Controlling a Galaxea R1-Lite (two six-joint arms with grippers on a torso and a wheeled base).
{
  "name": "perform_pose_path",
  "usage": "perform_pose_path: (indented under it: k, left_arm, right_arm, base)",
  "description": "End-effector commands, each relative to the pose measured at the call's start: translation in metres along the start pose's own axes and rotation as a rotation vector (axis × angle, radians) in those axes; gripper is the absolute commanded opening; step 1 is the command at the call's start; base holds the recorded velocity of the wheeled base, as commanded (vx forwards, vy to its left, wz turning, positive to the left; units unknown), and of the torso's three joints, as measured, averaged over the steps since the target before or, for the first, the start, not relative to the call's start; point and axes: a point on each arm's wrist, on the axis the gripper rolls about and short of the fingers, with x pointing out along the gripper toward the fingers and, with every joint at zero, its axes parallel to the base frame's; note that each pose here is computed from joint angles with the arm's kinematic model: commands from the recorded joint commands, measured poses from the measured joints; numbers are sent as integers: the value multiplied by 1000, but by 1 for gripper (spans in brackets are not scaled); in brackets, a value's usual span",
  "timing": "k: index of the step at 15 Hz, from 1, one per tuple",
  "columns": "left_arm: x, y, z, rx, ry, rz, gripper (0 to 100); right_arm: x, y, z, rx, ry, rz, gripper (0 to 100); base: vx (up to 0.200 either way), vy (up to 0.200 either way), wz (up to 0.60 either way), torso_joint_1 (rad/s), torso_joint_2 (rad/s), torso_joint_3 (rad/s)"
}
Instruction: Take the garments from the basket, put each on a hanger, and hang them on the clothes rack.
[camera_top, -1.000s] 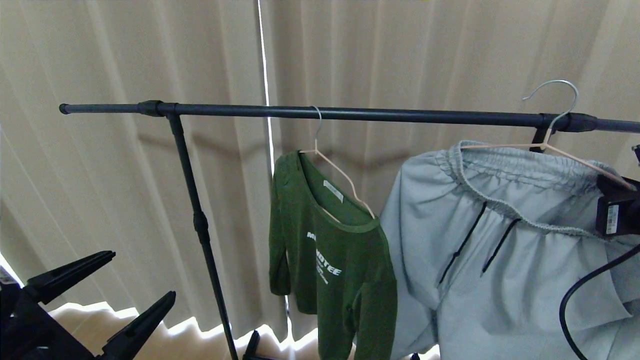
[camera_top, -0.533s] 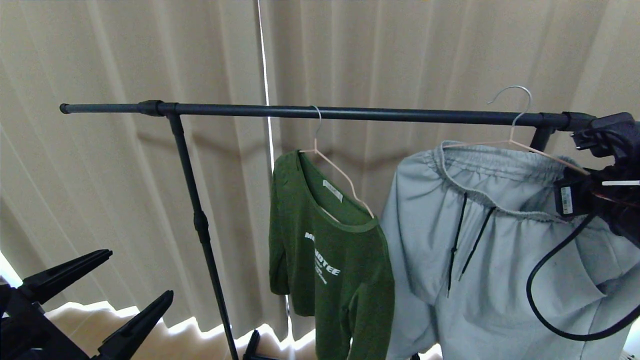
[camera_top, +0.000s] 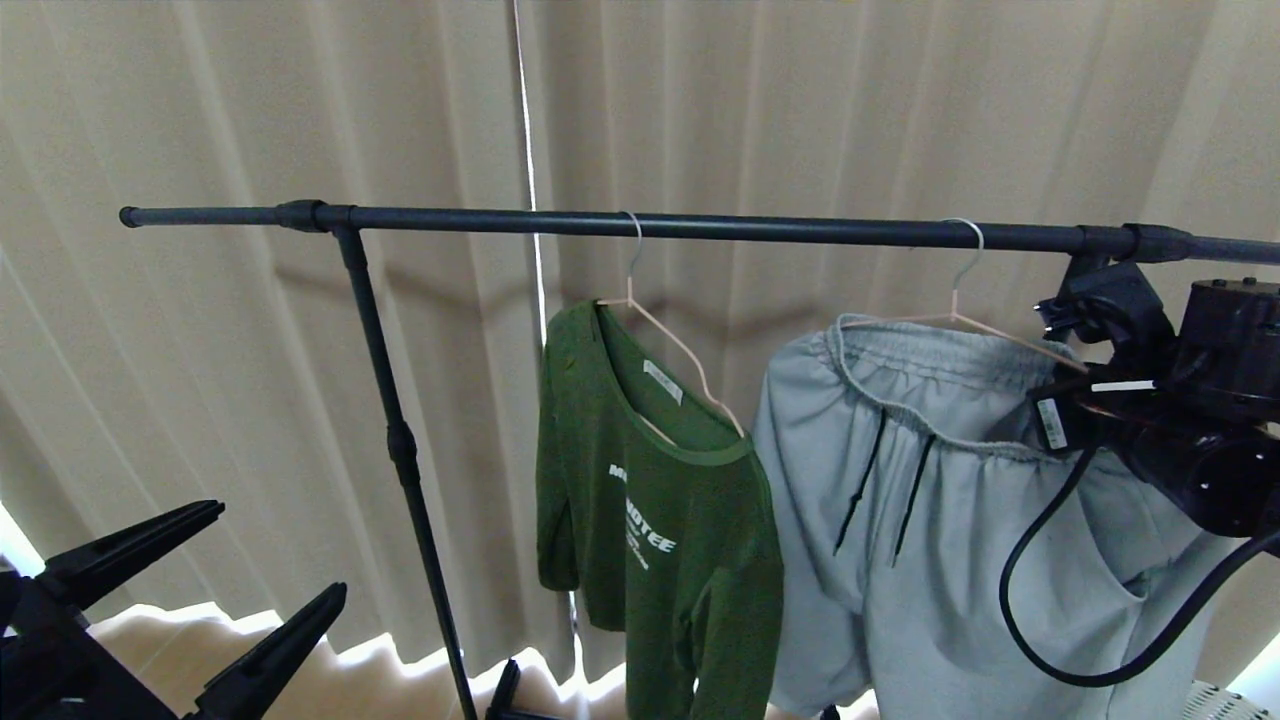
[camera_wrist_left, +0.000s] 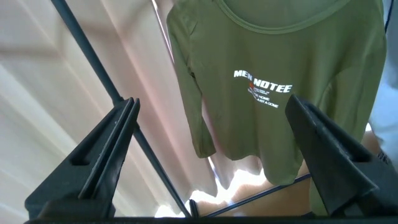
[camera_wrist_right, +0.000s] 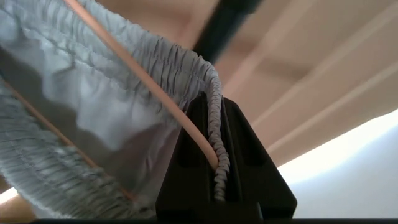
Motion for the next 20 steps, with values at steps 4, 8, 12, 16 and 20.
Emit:
perform_pose_path:
  k: [4,8,12,16,20]
  left_arm:
    - [0,-1,-2,2,8,-5,100]
    - [-1,-1,-3,3,9,-6,100]
    - [0,-1,-3,5,11,-6,100]
    - [0,-1,-2,3,10,-4,100]
    - [0,0,-2,1,8,3,100]
  right_arm:
    - [-8,21,4,-24,-27,76,0]
    - [-11,30,4,-33,-35,112,0]
    - [-15,31,-6,-16,-29,132,100]
    - [-31,25,-17,115,-171,273,100]
    - [-44,16,-23,206,-272,359,100]
  base:
    - [0,0,0,0,0,0]
    - [0,0,0,0,0,0]
    - [0,0,0,0,0,0]
    - [0,0,0,0,0,0]
    - [0,0,0,0,0,0]
